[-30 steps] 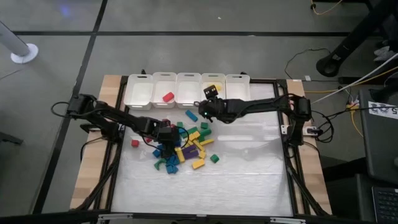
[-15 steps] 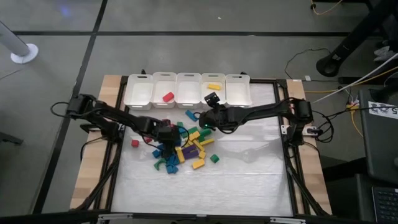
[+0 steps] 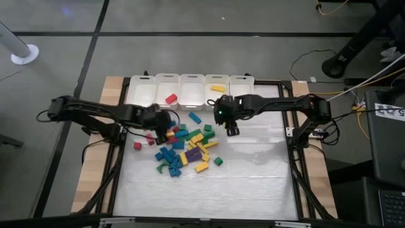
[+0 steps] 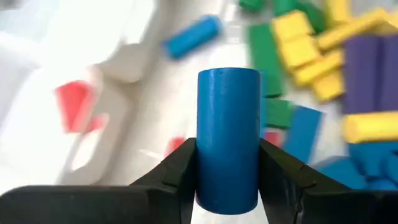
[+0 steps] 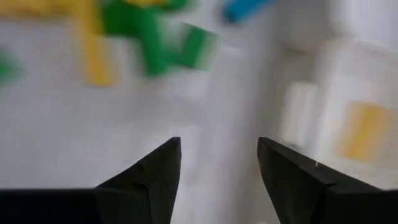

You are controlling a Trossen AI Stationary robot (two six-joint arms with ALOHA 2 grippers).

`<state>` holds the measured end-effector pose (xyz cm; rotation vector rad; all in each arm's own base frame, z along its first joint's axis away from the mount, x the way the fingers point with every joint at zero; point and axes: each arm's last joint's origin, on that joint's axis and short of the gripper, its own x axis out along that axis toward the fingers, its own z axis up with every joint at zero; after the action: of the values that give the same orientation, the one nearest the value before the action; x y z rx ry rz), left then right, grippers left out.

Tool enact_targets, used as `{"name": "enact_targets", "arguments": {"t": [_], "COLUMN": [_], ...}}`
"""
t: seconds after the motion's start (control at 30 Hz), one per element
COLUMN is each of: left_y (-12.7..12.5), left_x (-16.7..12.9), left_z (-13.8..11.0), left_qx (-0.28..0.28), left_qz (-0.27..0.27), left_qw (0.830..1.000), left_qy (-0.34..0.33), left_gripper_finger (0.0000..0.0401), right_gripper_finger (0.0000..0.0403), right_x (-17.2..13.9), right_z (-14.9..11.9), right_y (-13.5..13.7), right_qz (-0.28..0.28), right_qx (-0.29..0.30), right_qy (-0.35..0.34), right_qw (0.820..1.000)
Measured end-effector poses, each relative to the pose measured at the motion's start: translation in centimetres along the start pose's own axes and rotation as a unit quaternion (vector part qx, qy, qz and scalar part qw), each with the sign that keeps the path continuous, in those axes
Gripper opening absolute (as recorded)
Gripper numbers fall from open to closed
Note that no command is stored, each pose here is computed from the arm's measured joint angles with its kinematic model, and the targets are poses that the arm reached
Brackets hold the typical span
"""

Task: Sort blocks
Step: Put the blue block into the left white bin

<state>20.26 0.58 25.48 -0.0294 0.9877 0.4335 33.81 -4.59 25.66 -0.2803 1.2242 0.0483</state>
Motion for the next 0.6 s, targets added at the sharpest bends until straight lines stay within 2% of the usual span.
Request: {"name": "enact_targets", "arguments": {"t": [0.07, 0.17, 0.3, 0.4, 0.6], "left_y": [1.3, 3.2, 5.3, 6.3, 7.9], "left_x": [-1.3, -2.8, -4.2, -4.6, -4.0], "left_z": [-0.6, -1.5, -2.6, -2.9, -3.1], "left_qx": [-0.026, -0.077, -0.186, -0.256, -0.307], "left_qz": [0.027, 0.074, 0.136, 0.161, 0.214], "left_qw": [0.999, 0.994, 0.972, 0.952, 0.926], "left_qy": [-0.008, -0.018, -0.037, -0.049, -0.047], "left_gripper_finger": [0.0124, 0.0126, 0.0127, 0.0127, 0.0128], "right_gripper_finger": [0.0214, 0.0214, 0.0214, 0.0214, 0.0214], "right_x": [0.3, 1.6, 3.5, 4.7, 5.1], "right_z": [0.3, 0.4, 0.7, 0.7, 0.6], "right_y": [0.2, 0.8, 1.8, 2.6, 4.0], "right_qz": [0.066, 0.118, 0.127, 0.129, 0.136], "right_qx": [0.012, 0.010, -0.004, -0.014, -0.029], "right_qy": [-0.033, -0.051, -0.074, -0.076, -0.076], "right_qw": [0.997, 0.992, 0.989, 0.989, 0.987]}}
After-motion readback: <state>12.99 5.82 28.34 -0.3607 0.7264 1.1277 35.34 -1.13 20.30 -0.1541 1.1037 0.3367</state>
